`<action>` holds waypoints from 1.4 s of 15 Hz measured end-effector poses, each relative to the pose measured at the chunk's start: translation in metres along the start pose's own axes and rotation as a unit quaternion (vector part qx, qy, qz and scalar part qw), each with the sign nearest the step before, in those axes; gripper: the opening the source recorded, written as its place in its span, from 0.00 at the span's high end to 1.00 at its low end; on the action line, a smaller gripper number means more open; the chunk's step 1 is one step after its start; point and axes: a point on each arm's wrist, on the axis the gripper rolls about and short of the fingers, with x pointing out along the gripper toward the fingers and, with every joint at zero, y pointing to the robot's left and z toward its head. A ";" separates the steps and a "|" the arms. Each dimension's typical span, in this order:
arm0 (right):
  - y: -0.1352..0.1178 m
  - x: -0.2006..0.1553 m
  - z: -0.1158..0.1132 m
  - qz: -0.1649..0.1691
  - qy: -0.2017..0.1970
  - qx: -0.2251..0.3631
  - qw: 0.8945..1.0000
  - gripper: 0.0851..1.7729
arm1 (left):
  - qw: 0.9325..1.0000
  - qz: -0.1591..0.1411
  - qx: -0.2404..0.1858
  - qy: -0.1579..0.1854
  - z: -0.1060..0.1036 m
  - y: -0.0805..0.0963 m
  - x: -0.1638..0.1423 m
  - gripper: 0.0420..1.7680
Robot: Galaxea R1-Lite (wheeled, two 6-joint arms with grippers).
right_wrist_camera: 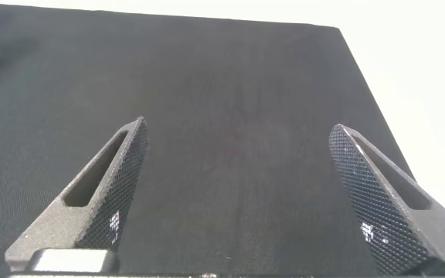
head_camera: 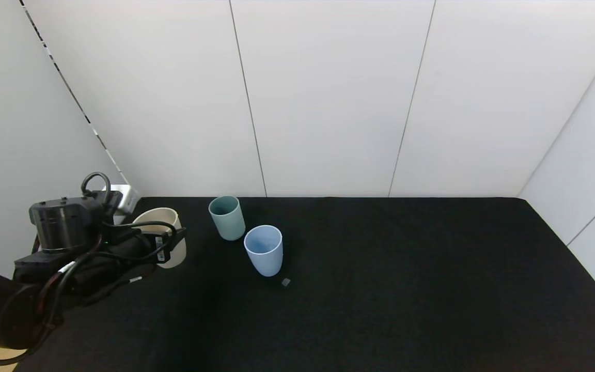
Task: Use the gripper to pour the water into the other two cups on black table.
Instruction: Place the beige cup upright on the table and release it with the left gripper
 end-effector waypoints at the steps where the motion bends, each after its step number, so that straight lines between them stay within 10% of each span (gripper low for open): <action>1: 0.000 0.000 0.000 0.000 0.000 0.000 1.000 0.04 | 1.000 0.001 0.000 0.000 -0.006 0.000 0.007 0.31; 21: 0.000 0.000 0.000 0.000 0.000 0.000 1.000 0.04 | 0.998 -0.009 0.007 0.070 -0.043 -0.003 0.034 0.29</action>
